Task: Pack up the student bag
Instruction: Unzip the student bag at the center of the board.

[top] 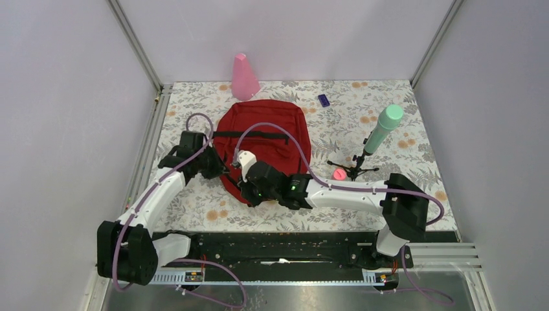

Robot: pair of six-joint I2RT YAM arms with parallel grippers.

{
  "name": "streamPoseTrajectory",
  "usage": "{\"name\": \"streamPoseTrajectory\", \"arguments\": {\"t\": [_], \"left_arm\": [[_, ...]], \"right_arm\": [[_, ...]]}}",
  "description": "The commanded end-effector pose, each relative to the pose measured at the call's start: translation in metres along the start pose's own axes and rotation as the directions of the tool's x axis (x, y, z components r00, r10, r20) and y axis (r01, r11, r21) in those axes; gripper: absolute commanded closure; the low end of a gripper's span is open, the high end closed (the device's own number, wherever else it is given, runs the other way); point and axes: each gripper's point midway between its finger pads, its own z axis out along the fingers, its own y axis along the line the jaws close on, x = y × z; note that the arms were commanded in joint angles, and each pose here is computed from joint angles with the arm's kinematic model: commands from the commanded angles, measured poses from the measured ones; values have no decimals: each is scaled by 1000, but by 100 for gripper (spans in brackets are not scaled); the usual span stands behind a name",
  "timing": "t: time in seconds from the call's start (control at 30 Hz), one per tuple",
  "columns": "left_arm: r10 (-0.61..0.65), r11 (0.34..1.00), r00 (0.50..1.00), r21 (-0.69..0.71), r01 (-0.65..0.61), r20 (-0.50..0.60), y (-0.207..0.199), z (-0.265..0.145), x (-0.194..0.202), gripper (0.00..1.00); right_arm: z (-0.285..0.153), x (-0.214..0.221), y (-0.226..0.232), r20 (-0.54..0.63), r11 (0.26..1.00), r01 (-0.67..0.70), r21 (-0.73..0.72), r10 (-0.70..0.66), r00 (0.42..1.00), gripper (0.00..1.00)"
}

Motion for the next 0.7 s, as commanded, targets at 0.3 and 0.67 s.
{"name": "streamPoseTrajectory", "arguments": {"t": [0.3, 0.67], "left_arm": [[191, 974, 966, -160, -163, 175, 21, -25, -99, 100], [217, 968, 964, -159, -192, 154, 21, -21, -108, 100]], "right_arm": [[16, -9, 2, -31, 999, 24, 46, -22, 999, 100], [13, 9, -3, -66, 998, 36, 49, -32, 997, 100]]}}
